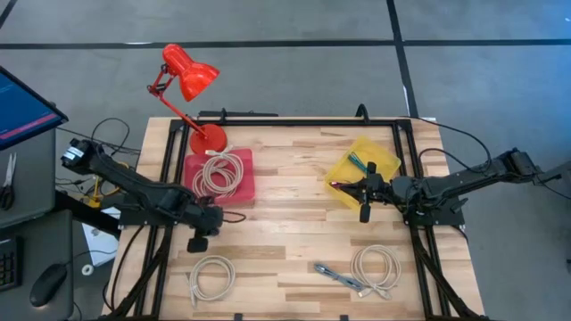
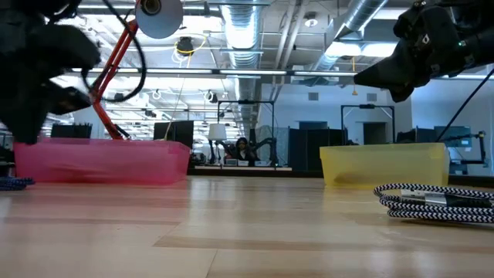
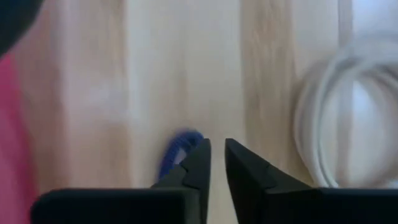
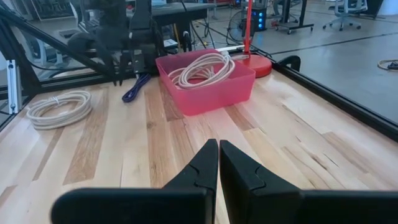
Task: Pick & Place USB Port
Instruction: Put the purple USB cable into the yellow bin
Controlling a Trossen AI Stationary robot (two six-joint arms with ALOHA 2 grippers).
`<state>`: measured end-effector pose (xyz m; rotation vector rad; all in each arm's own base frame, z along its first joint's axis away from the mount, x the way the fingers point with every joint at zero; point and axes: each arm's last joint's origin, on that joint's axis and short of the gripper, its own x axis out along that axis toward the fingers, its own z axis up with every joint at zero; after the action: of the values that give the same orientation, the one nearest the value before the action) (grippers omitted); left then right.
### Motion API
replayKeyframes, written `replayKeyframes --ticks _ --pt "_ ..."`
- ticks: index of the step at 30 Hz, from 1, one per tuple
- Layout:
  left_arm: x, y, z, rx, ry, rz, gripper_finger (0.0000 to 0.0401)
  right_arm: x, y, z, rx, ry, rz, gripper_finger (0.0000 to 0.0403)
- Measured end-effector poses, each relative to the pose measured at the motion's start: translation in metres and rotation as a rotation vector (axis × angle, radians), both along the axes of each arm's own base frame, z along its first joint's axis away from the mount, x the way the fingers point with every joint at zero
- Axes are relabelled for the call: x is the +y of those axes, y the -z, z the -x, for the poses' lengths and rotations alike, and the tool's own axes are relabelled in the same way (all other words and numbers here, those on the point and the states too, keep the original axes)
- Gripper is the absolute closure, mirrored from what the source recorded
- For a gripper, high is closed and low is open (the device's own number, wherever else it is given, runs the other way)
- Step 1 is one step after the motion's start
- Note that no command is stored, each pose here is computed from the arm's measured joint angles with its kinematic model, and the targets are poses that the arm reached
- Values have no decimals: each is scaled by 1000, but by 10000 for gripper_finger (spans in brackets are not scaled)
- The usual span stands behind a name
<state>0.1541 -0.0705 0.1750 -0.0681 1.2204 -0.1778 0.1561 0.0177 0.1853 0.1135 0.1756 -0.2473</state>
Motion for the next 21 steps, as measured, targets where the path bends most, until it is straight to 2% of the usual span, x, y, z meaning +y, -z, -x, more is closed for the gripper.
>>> replayKeyframes --ticks 3,9,16,21 --pt "-2 4 0 53 22 42 324 0 0 0 4 0 1 395" --pt "-3 10 -3 88 18 16 267 0 1 0 7 0 1 395" --pt "2 32 -1 147 -22 -148 216 0 1 0 12 0 2 395" --pt "3 44 3 198 -70 -142 196 0 2 0 14 3 -12 395"
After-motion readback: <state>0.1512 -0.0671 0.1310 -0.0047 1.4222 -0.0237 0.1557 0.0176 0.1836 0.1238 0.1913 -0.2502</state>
